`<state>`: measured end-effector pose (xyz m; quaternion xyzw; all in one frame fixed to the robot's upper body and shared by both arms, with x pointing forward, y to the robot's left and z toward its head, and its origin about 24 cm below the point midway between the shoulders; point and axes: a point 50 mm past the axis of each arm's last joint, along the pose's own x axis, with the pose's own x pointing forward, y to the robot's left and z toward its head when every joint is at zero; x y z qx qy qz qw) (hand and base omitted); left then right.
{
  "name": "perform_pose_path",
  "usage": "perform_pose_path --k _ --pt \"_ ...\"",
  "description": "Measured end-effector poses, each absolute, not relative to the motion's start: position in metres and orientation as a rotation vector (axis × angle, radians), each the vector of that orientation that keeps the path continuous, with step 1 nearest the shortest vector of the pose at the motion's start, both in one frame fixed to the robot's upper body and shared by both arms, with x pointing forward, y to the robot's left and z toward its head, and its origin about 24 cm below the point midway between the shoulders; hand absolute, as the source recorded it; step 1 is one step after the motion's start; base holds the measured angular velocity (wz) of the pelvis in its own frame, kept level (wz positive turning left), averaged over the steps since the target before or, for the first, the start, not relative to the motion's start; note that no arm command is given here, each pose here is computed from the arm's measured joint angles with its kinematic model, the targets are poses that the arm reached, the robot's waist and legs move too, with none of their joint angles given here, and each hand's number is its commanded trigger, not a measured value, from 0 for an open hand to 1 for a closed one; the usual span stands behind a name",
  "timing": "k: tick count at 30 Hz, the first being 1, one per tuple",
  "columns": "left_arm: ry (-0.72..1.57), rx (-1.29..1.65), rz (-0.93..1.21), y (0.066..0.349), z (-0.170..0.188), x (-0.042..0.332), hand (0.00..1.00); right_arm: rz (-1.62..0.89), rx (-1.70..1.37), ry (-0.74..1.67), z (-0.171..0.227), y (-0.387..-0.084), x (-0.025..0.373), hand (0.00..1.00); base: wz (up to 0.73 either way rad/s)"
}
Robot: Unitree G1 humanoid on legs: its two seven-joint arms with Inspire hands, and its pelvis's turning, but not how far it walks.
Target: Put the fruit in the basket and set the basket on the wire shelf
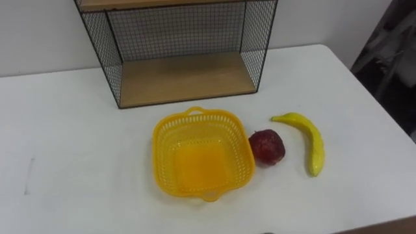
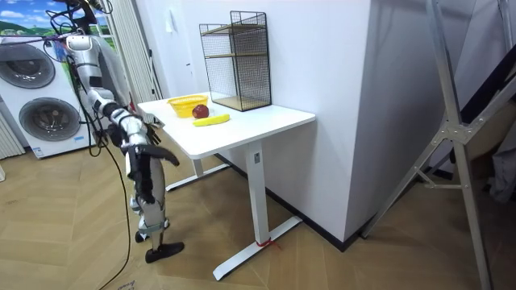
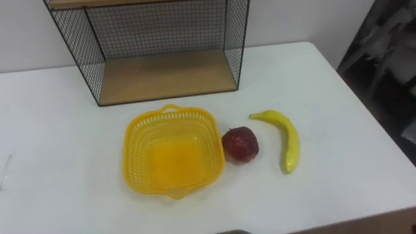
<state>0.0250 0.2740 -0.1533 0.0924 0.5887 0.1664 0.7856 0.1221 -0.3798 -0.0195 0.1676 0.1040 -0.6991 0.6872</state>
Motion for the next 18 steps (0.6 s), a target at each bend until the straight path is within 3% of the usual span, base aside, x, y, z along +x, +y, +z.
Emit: perform_pose_path --k 7,18 --pt "1.3 0.232 0.28 0.263 -0.157 0.013 0.0 -1.349 0.14 -0.023 0.037 -0.357 0.168 0.0 0.04" --pt "1.301 0.267 0.216 0.255 -0.159 0.016 0.0 -0.87 0.044 -0.122 0.061 -0.307 0.218 0.0 0.01"
